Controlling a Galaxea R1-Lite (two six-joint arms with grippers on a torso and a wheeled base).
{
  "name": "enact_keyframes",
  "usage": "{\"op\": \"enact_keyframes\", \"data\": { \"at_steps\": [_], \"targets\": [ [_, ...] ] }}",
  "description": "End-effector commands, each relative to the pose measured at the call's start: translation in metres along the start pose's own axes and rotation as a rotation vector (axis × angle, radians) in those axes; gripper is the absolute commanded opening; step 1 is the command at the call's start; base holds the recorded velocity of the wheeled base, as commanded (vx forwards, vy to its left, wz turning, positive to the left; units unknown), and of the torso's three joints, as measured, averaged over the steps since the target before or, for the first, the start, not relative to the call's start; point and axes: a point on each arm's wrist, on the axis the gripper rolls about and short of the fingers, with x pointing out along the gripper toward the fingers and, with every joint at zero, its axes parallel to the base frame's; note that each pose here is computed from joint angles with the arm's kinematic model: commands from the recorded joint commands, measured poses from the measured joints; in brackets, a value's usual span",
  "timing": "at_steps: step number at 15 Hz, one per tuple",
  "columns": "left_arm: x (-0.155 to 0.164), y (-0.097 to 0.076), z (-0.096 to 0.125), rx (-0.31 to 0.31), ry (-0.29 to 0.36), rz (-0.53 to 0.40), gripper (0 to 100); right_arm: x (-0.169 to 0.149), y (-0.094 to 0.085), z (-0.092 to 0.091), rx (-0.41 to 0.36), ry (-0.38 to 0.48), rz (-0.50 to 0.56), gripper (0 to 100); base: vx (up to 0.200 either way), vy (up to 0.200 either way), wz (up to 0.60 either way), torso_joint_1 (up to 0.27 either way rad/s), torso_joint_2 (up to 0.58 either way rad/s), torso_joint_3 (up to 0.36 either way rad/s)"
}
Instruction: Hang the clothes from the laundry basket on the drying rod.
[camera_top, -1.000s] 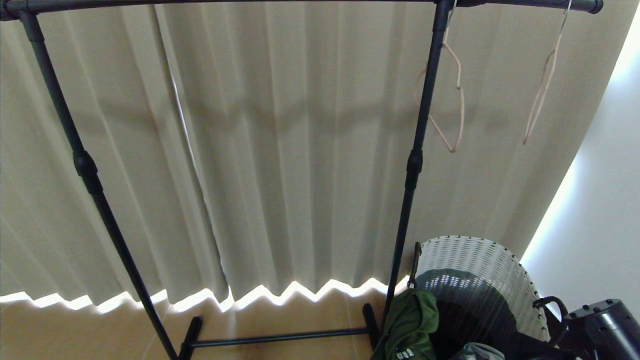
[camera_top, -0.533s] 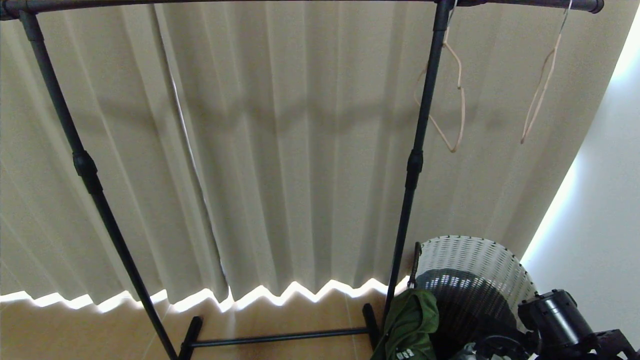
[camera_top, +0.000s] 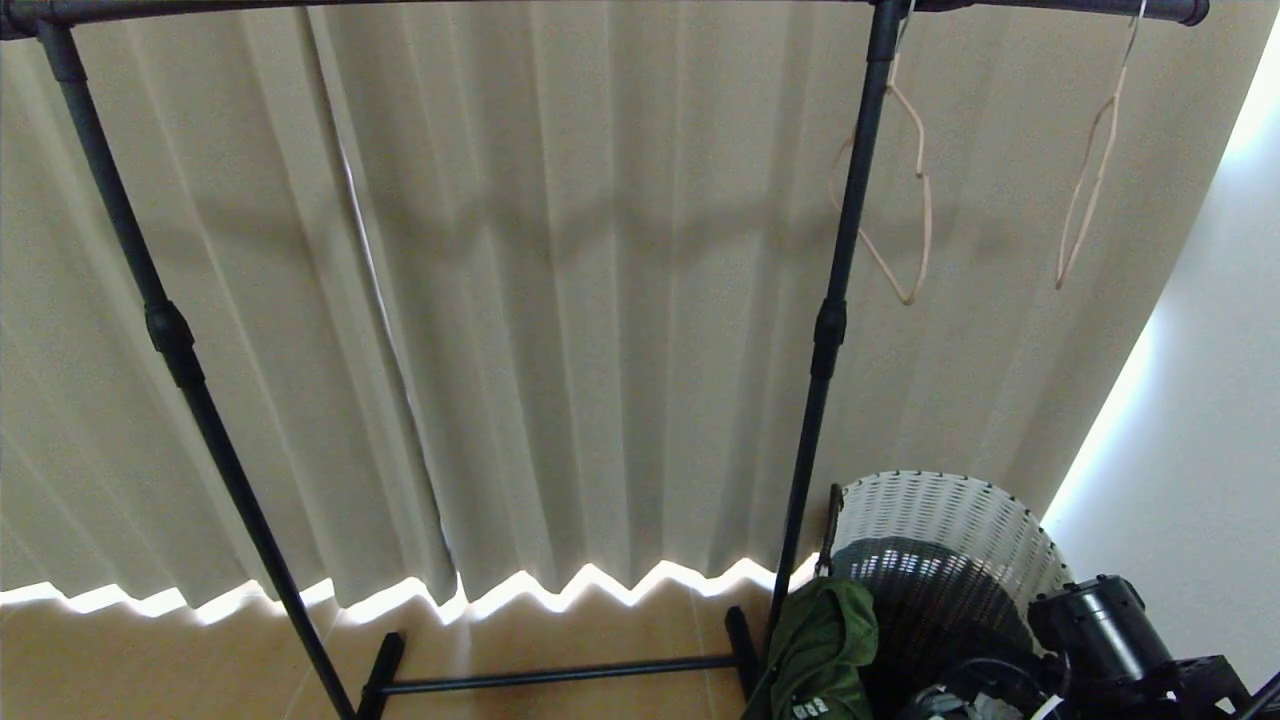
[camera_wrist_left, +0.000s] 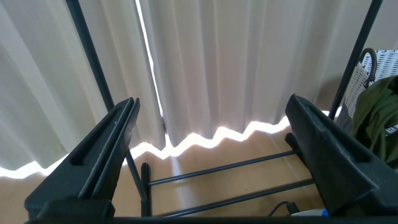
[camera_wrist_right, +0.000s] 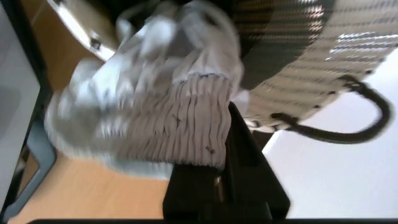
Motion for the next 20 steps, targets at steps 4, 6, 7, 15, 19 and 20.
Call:
{"op": "enact_keyframes", "data": {
  "at_steps": [4,6,7,15,19,20],
  "targets": [
    [0.000,0.000,0.000,0.003,-0.001,-0.002,100,-0.060,-0.017,-0.006,0.089,-0.266,-0.148,0,0.000,0.000,0.00,0.000,0.00,0.000],
    [0.000,0.000,0.000,0.004,0.001,-0.004,100,-0.097,-0.036,-0.013,0.185,-0.367,-0.261,0,0.000,0.000,0.00,0.000,0.00,0.000],
    [0.000,0.000,0.000,0.005,-0.001,-0.004,100,-0.115,-0.045,-0.017,0.228,-0.393,-0.306,0,0.000,0.000,0.00,0.000,0.00,0.000],
    [0.000,0.000,0.000,0.009,-0.001,-0.002,100,-0.179,-0.062,-0.037,0.378,-0.514,-0.462,0,-0.075,0.000,0.00,0.002,0.00,0.000],
    [0.000,0.000,0.000,0.009,-0.001,-0.002,100,-0.180,-0.060,-0.039,0.378,-0.519,-0.463,0,-0.200,0.000,0.00,-0.004,0.00,0.002],
    [0.000,0.000,0.000,0.009,-0.001,-0.002,100,-0.181,-0.060,-0.039,0.378,-0.523,-0.467,0,-0.200,0.000,0.00,0.007,0.01,0.002]
  ]
}}
